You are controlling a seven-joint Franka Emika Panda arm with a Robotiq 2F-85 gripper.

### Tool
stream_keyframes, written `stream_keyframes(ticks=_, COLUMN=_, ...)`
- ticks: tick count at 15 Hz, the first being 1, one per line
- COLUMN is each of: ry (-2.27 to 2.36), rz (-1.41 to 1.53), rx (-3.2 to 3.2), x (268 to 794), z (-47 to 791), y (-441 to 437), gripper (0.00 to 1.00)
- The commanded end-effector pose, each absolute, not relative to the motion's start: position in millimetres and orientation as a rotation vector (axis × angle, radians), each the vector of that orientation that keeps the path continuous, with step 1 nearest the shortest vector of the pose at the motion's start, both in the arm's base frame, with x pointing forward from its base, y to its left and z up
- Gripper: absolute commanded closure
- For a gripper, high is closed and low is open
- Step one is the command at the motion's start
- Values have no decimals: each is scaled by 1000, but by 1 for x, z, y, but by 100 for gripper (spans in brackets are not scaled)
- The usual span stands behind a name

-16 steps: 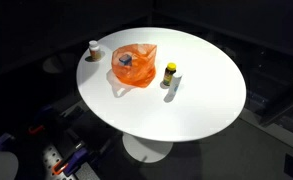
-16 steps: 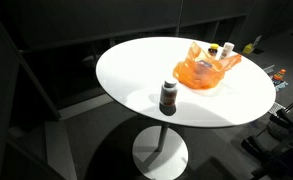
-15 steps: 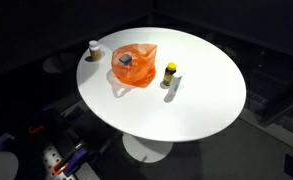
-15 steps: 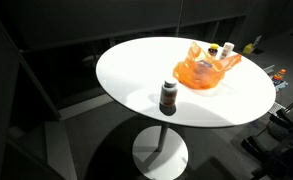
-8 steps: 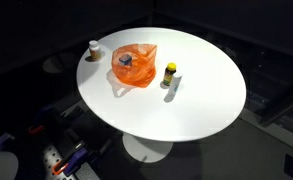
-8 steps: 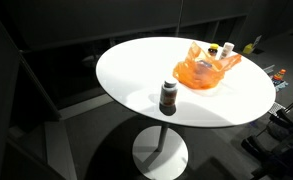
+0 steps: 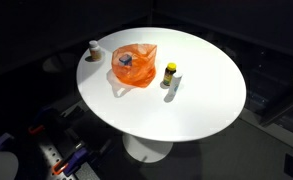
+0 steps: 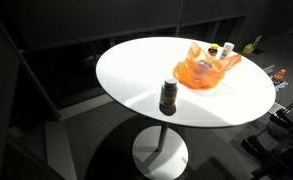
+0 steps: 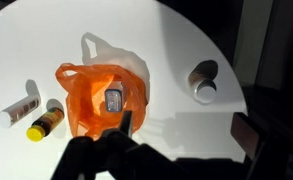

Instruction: Put the white and orange bottle in the orange plastic bag

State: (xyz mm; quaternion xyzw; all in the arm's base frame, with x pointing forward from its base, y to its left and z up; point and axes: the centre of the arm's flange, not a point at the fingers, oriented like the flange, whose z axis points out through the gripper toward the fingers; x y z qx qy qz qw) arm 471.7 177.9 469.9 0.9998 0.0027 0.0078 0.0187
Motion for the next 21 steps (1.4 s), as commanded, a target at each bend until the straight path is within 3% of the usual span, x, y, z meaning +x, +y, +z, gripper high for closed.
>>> stream_keyframes(ticks=1, ry=172, rz=27, rx=3051, x=492, z=439, y=197, gripper=0)
stream_keyframes(ticks=15, ry=691, rz=241, rx=3115, x=538, z=323, y=251, gripper=0)
stream_keyframes(ticks=21, ry=721, rz=106, rx=3184, x=533, z=289, y=267, gripper=0)
